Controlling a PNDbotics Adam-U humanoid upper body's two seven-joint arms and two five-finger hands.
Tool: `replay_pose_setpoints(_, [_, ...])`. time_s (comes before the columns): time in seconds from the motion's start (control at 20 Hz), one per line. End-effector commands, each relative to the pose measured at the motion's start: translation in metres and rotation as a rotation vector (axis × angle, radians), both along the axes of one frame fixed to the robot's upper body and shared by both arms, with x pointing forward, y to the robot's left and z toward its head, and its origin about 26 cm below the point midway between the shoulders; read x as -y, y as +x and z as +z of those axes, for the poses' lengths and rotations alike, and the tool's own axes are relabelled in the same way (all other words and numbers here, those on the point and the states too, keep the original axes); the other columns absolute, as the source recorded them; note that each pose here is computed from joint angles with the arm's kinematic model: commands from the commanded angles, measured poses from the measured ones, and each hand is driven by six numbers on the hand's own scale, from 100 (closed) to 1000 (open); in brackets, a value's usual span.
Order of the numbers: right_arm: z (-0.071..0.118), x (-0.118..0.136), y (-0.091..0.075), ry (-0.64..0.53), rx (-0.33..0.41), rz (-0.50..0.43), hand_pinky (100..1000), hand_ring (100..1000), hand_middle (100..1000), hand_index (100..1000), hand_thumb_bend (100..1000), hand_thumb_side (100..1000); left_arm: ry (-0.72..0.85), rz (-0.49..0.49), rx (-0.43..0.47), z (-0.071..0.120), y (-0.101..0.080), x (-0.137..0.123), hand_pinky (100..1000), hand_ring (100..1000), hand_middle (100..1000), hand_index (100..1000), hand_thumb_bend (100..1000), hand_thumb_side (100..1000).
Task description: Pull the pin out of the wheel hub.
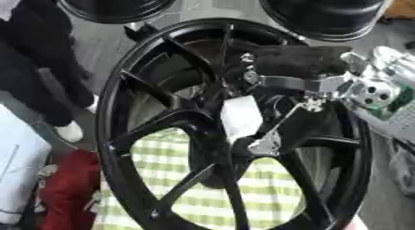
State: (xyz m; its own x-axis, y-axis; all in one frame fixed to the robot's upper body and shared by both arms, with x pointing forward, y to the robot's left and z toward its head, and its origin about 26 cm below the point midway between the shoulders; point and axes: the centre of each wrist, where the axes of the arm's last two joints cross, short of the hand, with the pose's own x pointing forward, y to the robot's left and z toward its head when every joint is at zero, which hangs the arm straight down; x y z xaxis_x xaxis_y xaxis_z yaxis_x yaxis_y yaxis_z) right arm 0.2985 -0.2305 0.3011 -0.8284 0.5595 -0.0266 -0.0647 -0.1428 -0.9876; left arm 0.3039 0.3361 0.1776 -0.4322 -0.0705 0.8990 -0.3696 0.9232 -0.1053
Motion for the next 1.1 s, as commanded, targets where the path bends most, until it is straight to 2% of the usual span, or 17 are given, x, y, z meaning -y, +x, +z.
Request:
replay_pose_setpoints(0.05, [0.0097, 0.0034, -0.0033, -0.022, 0.051, -0.029, 886, 780, 632, 813, 391, 316, 0.014, -0.006, 0.018, 0.0069, -0.0001, 0.0000, 541, 774, 775, 715, 156, 829])
replay_pose_setpoints(0.4, [0.0094, 0.0048, -0.0034, -0.055, 0.072, -0.067, 879, 765, 612, 795, 404, 348, 0.019, -0.009, 0.017, 0.0071, 0.0000, 0.0008, 542, 774, 776, 715, 156, 829])
replay_pose_setpoints(0.65, [0.0088, 0.0072, -0.0034, -0.079, 0.069, -0.094, 874, 751, 584, 772, 382, 354, 0.020, -0.010, 0.016, 0.0068, 0.0000, 0.0010, 543, 774, 776, 714, 156, 830])
replay_pose_setpoints(0.8, [0.0096, 0.0076, -0.0034, -0.067, 0.066, -0.098, 862, 721, 522, 710, 334, 339, 0.020, -0.012, 0.014, 0.0065, 0.0003, 0.0012, 543, 775, 776, 714, 156, 831])
replay_pose_setpoints(1.0, [0.0108, 0.0077, -0.0035, -0.037, 0.069, -0.101, 841, 654, 450, 610, 309, 320, 0.021, -0.015, 0.014, 0.0067, 0.0005, 0.0015, 544, 775, 777, 714, 156, 830])
replay_pose_setpoints(1.05, [0.0107, 0.0078, -0.0035, -0.032, 0.068, -0.101, 841, 654, 450, 610, 309, 320, 0.022, -0.015, 0.015, 0.0068, 0.0004, 0.0015, 544, 775, 777, 714, 156, 830])
replay_pose_setpoints(1.1, [0.0104, 0.0078, -0.0035, -0.026, 0.065, -0.100, 830, 611, 402, 549, 285, 295, 0.022, -0.015, 0.015, 0.0068, 0.0004, 0.0014, 544, 776, 777, 714, 155, 829])
